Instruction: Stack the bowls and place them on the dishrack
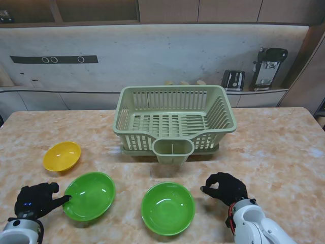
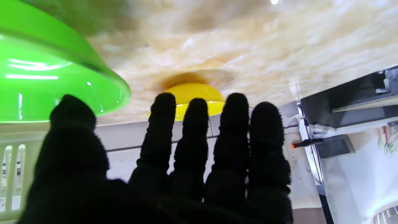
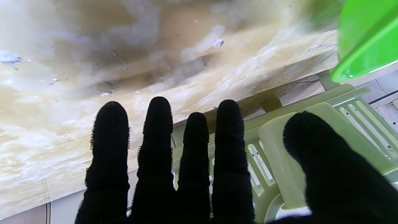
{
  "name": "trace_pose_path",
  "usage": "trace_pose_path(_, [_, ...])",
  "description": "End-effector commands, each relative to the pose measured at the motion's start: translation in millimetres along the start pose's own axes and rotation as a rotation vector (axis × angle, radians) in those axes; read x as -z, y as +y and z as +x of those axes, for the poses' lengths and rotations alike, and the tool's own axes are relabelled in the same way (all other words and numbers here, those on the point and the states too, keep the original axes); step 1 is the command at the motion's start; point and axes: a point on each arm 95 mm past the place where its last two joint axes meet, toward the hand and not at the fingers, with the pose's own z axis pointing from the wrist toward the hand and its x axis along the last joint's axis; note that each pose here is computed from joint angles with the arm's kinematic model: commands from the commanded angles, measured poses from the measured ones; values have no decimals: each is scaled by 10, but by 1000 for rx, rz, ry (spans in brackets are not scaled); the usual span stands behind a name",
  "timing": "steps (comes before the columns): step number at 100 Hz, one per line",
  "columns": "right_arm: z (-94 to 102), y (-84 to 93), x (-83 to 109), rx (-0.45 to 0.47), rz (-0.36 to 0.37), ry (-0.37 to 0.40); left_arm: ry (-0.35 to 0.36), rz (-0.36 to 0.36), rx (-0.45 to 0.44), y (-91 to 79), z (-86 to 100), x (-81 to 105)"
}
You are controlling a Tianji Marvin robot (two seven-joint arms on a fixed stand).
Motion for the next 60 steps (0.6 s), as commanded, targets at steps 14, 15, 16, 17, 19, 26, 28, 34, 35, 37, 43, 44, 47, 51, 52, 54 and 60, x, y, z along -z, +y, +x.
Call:
trace_pose_path(14, [8, -58, 33, 0, 23, 0, -16, -73, 53, 95, 61, -39])
trace_pose_path(15, [8, -58, 33, 0, 23, 0, -17, -77, 53, 96, 63, -42])
trace_pose_path(16, [8, -58, 33, 0, 23, 0, -19, -80, 53, 97, 66, -44])
trace_pose_path(17, [8, -58, 33, 0, 23, 0, -20, -84, 52, 98, 68, -47])
trace_pose_path(19, [8, -58, 33, 0, 23, 0, -23, -91, 50, 101, 71, -52])
trace_pose_path(26, [8, -58, 33, 0, 23, 0, -34, -113, 38, 110, 81, -73])
trace_pose_path(28, [8, -58, 33, 0, 23, 0, -37, -119, 35, 113, 84, -80])
trace_pose_path(34, [8, -58, 33, 0, 23, 0, -47, -140, 32, 122, 96, -103])
trace_pose_path(35, [8, -58, 33, 0, 23, 0, -48, -143, 32, 124, 98, -107])
trace_pose_path(37, [8, -58, 33, 0, 23, 0, -50, -150, 32, 126, 103, -116])
trace_pose_path(43, [8, -58, 33, 0, 23, 0, -55, -171, 32, 133, 120, -143])
trace_pose_path(44, [8, -58, 33, 0, 23, 0, -55, -175, 31, 134, 124, -149])
trace_pose_path(47, [8, -58, 33, 0, 23, 0, -56, -184, 28, 137, 134, -164])
trace_pose_path(51, [8, -58, 33, 0, 23, 0, -57, -195, 23, 140, 148, -186])
trace_pose_path(52, [8, -58, 33, 0, 23, 0, -56, -197, 22, 140, 151, -191])
trace_pose_path(54, [8, -58, 33, 0, 23, 0, -55, -202, 21, 141, 159, -203])
trace_pose_path(60, [8, -58, 33, 0, 23, 0, -49, -218, 23, 142, 182, -237])
